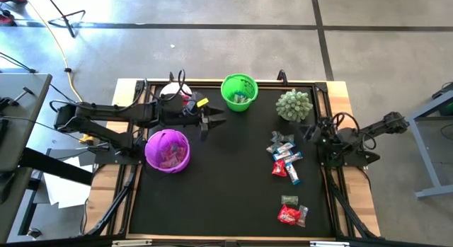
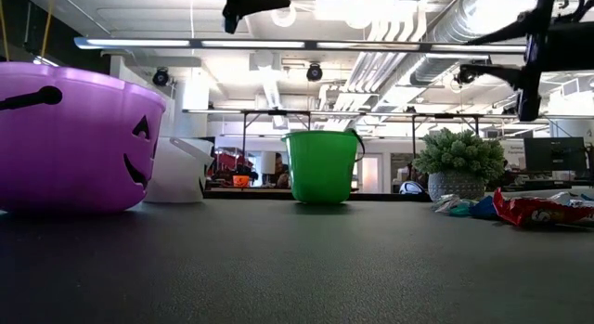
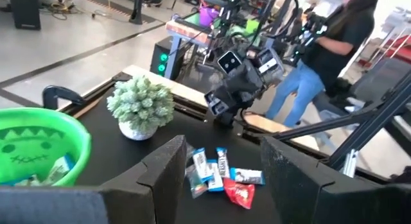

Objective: Sort candy
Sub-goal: Put the white chocolate into the green bucket

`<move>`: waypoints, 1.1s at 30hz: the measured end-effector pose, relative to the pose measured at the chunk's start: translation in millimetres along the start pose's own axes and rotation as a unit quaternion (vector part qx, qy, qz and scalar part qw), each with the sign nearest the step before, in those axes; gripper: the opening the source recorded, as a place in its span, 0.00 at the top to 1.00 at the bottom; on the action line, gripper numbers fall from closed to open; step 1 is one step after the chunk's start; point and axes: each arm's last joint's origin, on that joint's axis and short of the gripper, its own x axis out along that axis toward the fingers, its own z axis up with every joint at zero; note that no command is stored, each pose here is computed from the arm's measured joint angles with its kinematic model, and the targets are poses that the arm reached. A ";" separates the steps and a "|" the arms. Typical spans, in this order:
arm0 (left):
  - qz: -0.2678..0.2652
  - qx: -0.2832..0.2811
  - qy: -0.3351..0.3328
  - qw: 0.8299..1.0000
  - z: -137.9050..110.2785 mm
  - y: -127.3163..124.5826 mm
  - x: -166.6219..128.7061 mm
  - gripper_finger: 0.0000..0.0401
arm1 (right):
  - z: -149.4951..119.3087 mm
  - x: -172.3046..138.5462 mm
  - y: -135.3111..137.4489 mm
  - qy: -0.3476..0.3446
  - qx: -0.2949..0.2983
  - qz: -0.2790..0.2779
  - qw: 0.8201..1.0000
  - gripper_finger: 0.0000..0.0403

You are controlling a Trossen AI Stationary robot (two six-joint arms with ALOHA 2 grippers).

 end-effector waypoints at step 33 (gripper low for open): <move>-0.004 0.061 0.028 0.998 15.8 -0.5 -62.6 0.54 | -20.2 17.6 46.5 0.404 -0.018 -0.510 0.759 0.69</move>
